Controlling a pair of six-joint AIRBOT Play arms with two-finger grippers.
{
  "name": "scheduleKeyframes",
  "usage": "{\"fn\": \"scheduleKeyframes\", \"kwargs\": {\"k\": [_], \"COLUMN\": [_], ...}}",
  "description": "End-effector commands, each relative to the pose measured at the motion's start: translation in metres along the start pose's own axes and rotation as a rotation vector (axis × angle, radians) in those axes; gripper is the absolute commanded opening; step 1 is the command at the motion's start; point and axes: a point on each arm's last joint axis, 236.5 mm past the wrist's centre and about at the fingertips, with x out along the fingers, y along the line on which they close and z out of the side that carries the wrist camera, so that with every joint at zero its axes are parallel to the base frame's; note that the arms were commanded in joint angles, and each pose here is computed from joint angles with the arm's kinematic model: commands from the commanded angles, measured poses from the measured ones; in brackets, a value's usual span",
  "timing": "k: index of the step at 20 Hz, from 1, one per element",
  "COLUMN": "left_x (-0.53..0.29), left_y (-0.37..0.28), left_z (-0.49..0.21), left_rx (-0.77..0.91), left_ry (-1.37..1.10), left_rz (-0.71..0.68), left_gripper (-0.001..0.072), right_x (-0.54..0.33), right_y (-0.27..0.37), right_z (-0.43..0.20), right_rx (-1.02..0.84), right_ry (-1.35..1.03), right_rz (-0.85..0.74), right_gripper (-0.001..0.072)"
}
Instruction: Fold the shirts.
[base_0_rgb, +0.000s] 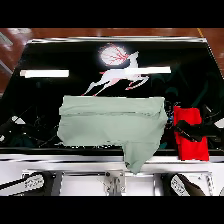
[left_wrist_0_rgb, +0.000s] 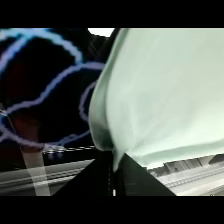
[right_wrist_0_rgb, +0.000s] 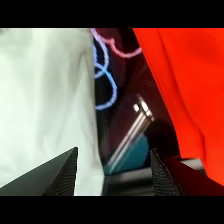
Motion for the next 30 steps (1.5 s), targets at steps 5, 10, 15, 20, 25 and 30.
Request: {"fn": "scheduleKeyframes", "kwargs": {"k": [5,10,15,20,25,30], "left_x": [0.002,-0.007,-0.012,-0.012,-0.013,-0.029], "left_y": [-0.006,-0.012,-0.014,-0.014,-0.015,-0.022], "left_z": [0.0,0.001,0.002,0.002,0.002,0.02], "left_rx": [0.0,0.028,0.038,0.038,0.035,0.102], "left_ry": [-0.002,-0.028,-0.048,-0.048,-0.046,-0.106], "left_rz": [-0.005,-0.009,-0.008,-0.008,-0.01,-0.004], "left_gripper": [0.0034,0.0034,0.0034,0.0034,0.0034,0.0033], "right_x": [0.03,0.051,0.059,0.063,0.079,0.057], "right_y": [0.013,0.02,0.018,0.02,0.042,0.069], "right_z": [-0.079,-0.111,-0.104,-0.101,-0.118,-0.098], "right_rx": [-0.001,0.051,0.056,0.05,-0.111,-0.214], "right_ry": [0.235,0.285,0.23,0.211,0.24,0.203], "right_rz": [0.112,0.176,0.176,0.176,0.13,0.209], "right_gripper": [0.0576,0.0575,0.0574,0.0572,0.0397,0.0064]}}
